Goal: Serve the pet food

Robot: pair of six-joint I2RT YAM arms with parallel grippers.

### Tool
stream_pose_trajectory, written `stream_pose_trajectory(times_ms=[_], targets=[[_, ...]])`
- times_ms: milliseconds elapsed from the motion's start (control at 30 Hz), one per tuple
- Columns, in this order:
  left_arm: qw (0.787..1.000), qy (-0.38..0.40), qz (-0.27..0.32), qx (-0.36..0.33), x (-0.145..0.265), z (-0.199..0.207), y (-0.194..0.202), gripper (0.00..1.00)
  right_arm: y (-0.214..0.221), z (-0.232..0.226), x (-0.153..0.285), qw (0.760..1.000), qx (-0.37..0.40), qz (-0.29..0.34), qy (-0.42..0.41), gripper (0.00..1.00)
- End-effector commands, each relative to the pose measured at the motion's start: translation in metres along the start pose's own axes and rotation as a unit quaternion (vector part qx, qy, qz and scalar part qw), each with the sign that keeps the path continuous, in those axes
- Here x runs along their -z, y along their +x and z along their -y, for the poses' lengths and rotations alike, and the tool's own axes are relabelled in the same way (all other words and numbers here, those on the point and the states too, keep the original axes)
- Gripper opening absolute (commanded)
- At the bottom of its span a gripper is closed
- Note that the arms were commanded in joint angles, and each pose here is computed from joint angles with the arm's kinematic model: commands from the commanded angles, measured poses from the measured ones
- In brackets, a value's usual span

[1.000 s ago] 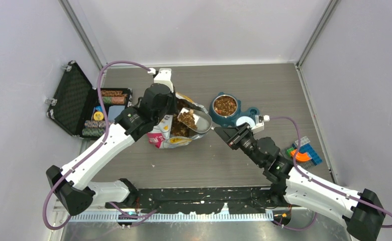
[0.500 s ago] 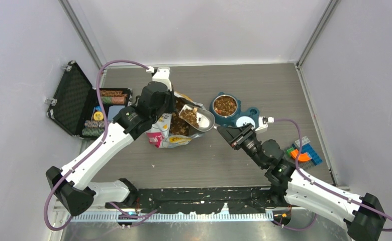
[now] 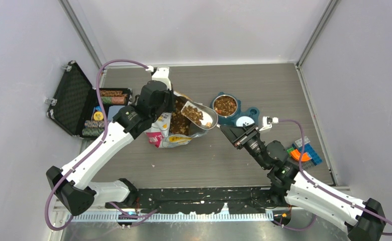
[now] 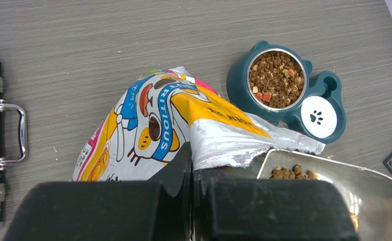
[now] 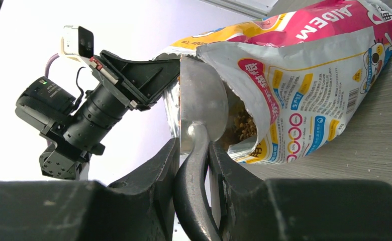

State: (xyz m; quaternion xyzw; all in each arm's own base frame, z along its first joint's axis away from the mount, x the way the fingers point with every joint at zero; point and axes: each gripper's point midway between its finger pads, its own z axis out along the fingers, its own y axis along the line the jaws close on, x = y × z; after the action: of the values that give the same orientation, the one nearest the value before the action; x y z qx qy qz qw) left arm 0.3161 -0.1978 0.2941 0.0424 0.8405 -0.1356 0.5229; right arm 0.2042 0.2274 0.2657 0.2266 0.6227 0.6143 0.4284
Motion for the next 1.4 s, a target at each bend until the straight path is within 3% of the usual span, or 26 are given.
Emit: stream_pose_trajectory(times_ms=[0,900,1367], targets=[[0.997,0.017,0.075,0.024,0.012,0.008,-0.051,0.0,-0.018,-0.028,0.002,0.999,-0.009,0.033,-0.038,0.05],[0.997,0.007,0.07,0.02,0.005,0.005,-0.053,0.0,-0.027,-0.046,0.017,0.997,-0.024,0.029,-0.062,0.05],[0.998,0.012,0.065,0.021,0.004,0.006,-0.051,0.0,-0.047,-0.063,0.027,0.996,-0.012,0.058,-0.066,0.05]])
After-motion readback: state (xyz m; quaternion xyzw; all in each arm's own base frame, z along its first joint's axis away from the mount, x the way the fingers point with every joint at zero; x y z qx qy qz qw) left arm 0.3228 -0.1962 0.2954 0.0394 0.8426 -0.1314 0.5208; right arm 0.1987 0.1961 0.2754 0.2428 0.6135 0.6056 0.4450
